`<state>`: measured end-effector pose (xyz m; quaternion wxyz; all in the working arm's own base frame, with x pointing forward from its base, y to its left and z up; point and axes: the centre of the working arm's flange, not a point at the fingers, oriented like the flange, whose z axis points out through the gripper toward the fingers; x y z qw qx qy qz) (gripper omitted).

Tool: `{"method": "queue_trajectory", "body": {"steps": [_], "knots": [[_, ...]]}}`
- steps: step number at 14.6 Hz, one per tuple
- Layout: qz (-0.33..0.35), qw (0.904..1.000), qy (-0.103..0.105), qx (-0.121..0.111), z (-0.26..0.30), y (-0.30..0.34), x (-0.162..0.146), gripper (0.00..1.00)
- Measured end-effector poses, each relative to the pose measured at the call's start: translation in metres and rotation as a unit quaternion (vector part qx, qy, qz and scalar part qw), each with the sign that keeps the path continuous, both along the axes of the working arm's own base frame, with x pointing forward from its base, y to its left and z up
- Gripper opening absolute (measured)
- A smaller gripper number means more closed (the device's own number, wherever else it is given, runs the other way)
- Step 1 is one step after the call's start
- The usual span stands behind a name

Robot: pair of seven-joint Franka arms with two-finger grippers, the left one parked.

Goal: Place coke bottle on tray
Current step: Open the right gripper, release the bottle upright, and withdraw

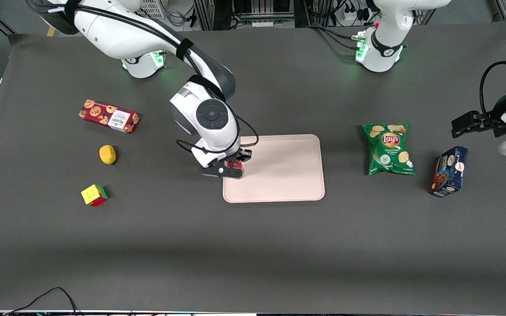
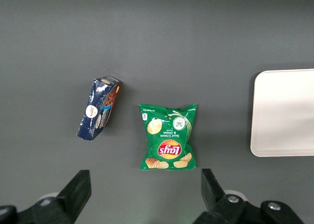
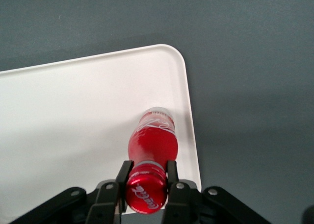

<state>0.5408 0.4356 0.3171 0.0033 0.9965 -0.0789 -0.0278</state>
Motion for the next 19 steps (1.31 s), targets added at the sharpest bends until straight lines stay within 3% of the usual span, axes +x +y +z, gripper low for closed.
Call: {"method": "queue_trajectory", "body": {"steps": [4, 5, 11, 12, 16, 19], "knots": [[-0.009, 1.0, -0.001, 0.0, 0.0, 0.001, 0.0, 0.33], [-0.009, 1.0, -0.001, 0.001, 0.0, 0.001, 0.0, 0.38], [-0.016, 0.9998, -0.007, 0.006, 0.003, 0.0, 0.003, 0.94], [-0.019, 0.9997, -0.012, 0.009, 0.009, -0.002, 0.006, 1.0], [-0.031, 0.9985, -0.044, 0.01, 0.071, -0.049, 0.03, 1.0], [-0.006, 0.9989, -0.04, 0.022, 0.124, -0.122, 0.048, 1.0]]}}
